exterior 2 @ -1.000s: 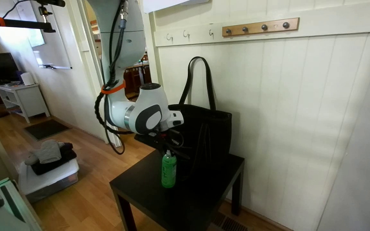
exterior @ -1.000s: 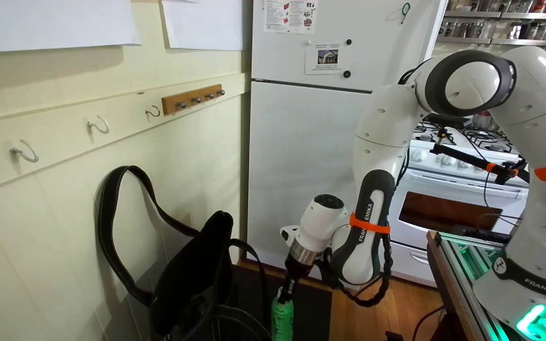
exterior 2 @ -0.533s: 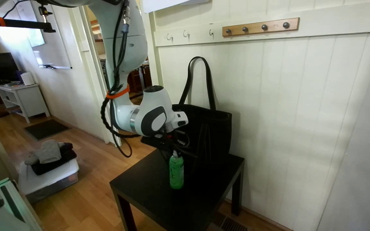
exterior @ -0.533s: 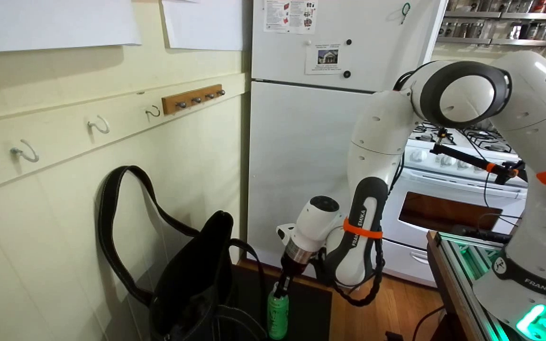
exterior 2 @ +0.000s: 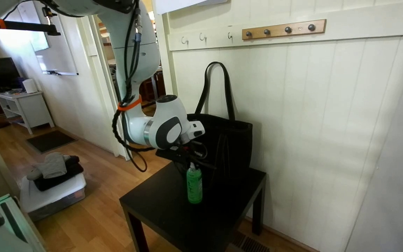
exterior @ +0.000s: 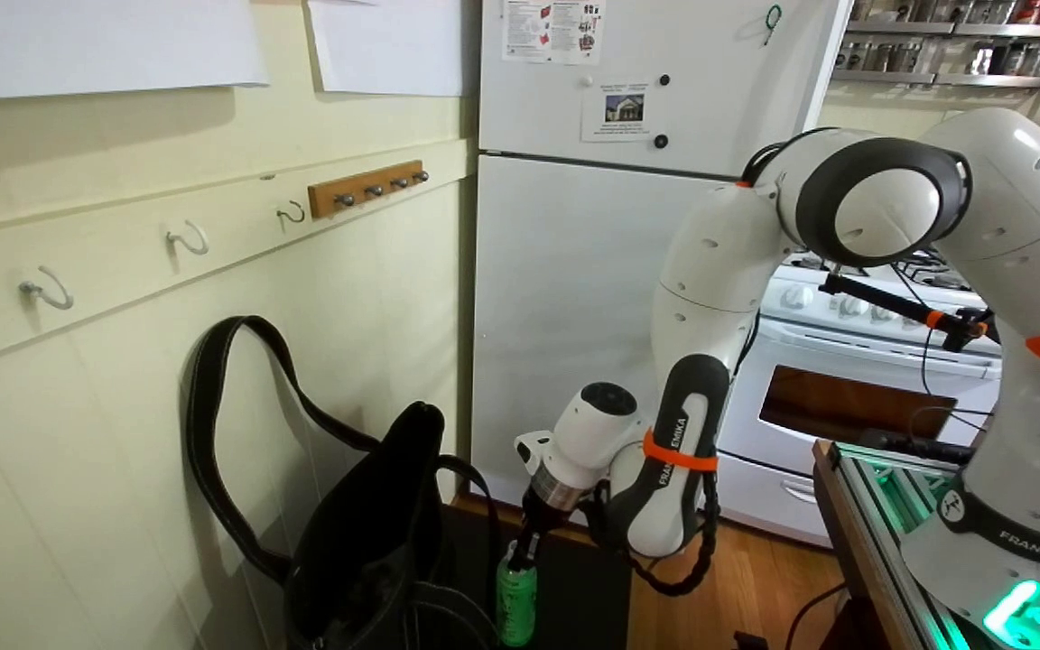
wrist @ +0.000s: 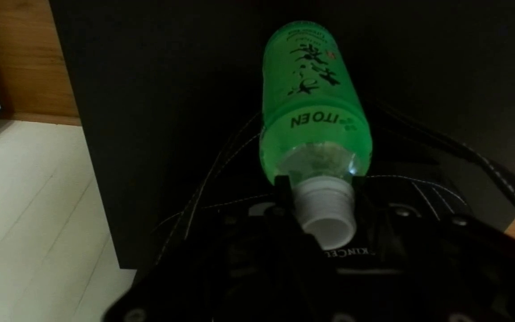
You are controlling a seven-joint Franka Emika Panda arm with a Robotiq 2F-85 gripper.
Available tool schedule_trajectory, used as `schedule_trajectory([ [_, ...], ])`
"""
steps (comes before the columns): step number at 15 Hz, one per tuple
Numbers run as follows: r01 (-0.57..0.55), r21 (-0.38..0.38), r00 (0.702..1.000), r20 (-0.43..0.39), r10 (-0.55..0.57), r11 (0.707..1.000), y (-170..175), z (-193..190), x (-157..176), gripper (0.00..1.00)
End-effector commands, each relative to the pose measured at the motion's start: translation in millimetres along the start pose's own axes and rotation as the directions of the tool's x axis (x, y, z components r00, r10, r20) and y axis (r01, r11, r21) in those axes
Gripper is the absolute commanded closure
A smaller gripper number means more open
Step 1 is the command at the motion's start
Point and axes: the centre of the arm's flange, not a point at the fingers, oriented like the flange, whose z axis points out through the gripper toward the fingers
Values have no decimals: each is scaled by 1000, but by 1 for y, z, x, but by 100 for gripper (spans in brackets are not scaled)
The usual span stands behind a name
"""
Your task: Remove the green bottle from the bag
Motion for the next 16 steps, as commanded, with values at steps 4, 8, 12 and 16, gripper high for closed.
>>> schedule_trajectory([
  [4,-6,-3,1000,-14,6,1000,-3,5,-4,9],
  [8,0,-13,1000,-25,0,1000,-3,-15,0,0],
  [12,3,-10,1000,-22,-3,1000,-4,-37,7,0],
  [16,0,18,1000,7,-1,1000,-5,-64,9,0],
])
